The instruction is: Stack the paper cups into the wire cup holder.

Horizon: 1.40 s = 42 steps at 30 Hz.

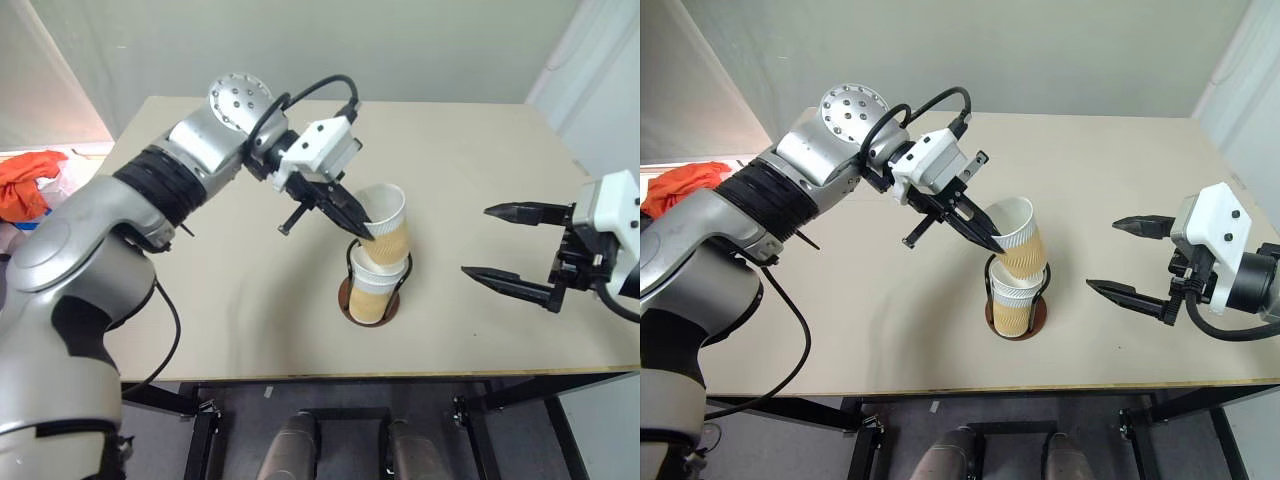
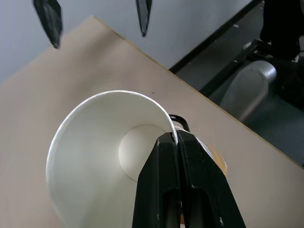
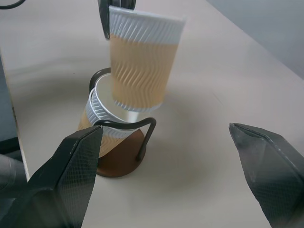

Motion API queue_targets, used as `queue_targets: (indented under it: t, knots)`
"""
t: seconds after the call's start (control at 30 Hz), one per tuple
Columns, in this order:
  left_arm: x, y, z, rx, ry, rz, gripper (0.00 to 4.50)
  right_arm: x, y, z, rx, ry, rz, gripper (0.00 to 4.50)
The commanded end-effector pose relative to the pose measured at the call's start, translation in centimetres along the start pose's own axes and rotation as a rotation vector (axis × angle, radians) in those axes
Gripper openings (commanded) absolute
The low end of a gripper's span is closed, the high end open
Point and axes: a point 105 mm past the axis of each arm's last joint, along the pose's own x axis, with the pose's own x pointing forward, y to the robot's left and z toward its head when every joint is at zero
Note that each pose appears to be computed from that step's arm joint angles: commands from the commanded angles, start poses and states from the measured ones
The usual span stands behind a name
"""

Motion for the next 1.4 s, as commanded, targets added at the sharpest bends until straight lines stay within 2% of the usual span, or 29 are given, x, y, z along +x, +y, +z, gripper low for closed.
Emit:
queue_targets:
  t: [0.03, 0.37, 0.53, 0.67, 0.8, 0.9, 1.0, 1.13, 1.27, 1.4]
  knots:
    - [-0.4, -0.1, 0.9, 0.055, 0.010, -0.031, 0.02, -0.7, 0.0, 0.9, -0.035, -0.017, -0.030, 4.50]
    - [-0.6, -0.3, 1.1, 0.054, 0.010, -0.031, 0.02, -0.9, -0.3, 0.9, -0.036, -0.008, -0.035, 4.50]
    - [-0.2, -0.8, -0.1, 0.030, 0.051, -0.061, 0.02, -0.7, -0.5, 1.0, -0.041, -0.012, -0.029, 4.50]
    - [0.1, -1.0, -0.1, 0.034, 0.059, -0.077, 0.95, -0.6, -0.5, 0.9, -0.040, -0.010, -0.024, 4.50]
    - [0.0, 0.0, -0.6, 0.062, 0.091, -0.040, 2.33, -0.4, -0.6, 1.0, -0.037, -0.018, -0.012, 4.50]
    - [-0.8, 1.7, -0.9, 0.058, 0.102, 0.058, 2.33, 0.0, -0.9, 0.8, -0.036, -0.024, 0.012, 4.50]
    - [-2.4, 2.2, -1.2, 0.016, 0.073, 0.160, 2.33, 0.8, -1.4, 0.7, -0.040, -0.039, 0.047, 4.50]
    - [-6.8, -0.4, -1.7, -0.107, -0.008, 0.314, 2.33, 2.0, -2.3, 0.4, -0.047, -0.053, 0.102, 4.50]
    - [-10.5, -5.2, -1.7, -0.268, -0.117, 0.432, 2.33, 2.4, -2.9, 0.0, -0.055, -0.056, 0.171, 4.50]
    - [-11.8, -9.5, -2.4, -0.415, -0.152, 0.544, 2.33, 2.3, -3.0, -0.2, -0.037, -0.086, 0.244, 4.50]
